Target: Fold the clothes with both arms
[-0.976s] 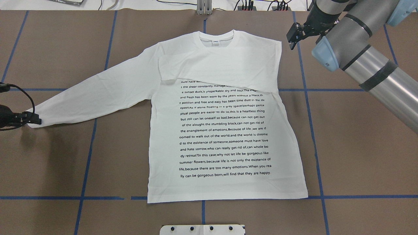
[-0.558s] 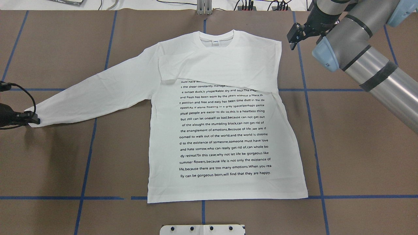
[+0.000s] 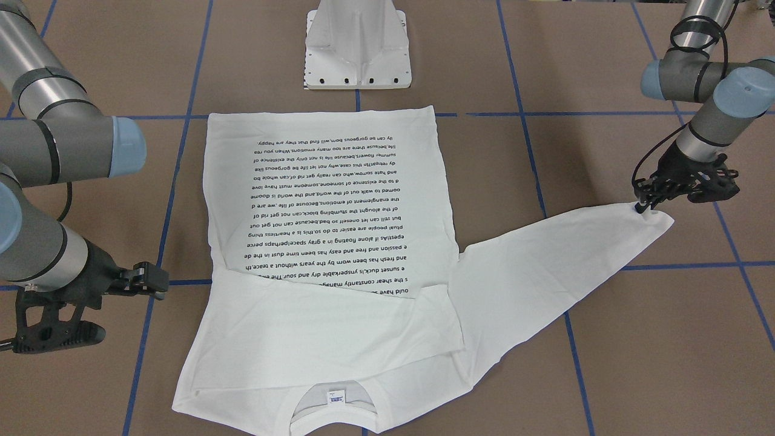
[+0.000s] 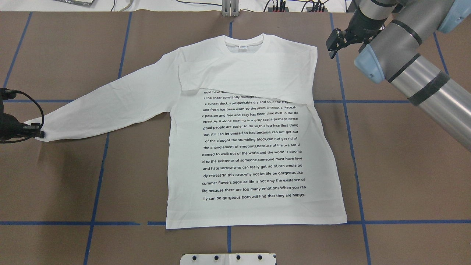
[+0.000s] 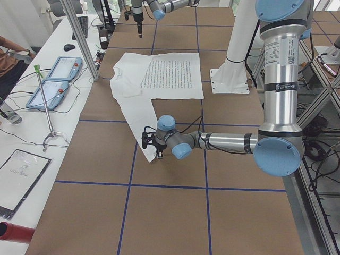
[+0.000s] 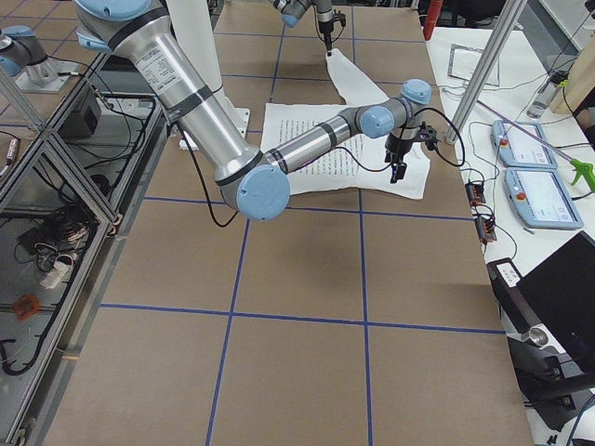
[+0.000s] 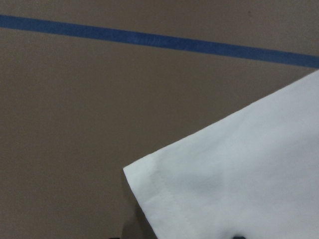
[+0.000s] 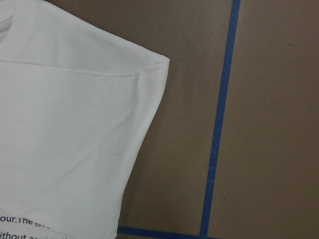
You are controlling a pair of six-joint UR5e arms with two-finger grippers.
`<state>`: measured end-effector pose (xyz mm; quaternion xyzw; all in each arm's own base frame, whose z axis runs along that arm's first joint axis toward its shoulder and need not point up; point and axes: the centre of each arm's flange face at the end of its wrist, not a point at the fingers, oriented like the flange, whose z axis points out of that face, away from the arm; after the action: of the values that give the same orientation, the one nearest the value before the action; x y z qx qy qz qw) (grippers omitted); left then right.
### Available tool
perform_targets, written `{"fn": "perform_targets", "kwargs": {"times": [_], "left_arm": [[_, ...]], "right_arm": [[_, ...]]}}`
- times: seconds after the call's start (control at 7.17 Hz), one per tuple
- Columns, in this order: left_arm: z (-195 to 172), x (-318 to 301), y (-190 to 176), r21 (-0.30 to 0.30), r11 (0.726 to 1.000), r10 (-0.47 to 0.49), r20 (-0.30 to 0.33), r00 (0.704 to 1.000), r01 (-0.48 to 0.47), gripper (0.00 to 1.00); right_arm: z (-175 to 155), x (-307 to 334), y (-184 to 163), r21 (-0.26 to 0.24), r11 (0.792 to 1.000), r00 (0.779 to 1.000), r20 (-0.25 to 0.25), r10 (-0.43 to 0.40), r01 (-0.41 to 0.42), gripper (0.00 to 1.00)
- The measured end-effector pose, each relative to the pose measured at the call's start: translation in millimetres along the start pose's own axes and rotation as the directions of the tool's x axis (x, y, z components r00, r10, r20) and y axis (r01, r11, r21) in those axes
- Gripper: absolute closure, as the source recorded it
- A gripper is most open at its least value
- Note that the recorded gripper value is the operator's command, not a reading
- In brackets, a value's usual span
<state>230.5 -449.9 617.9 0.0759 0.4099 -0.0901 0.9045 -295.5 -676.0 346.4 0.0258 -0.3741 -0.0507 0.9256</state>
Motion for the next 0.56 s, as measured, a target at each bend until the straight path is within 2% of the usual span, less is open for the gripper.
{"fn": "perform_targets", "kwargs": {"times": [0.28, 0.56], "left_arm": [[-22, 24, -3, 0.012, 1.000, 0.011, -0.030, 0.999, -0.011, 1.00], [-58, 74, -14, 0.020, 1.000, 0.019, -0.049, 0.999, -0.018, 1.00]], "right_arm": [[2, 11, 6, -0.001, 1.000, 1.000, -0.002, -0.004, 0.004, 0.00], [6, 42, 19, -0.006, 1.000, 1.000, -0.013, -0.005, 0.004, 0.00]]}}
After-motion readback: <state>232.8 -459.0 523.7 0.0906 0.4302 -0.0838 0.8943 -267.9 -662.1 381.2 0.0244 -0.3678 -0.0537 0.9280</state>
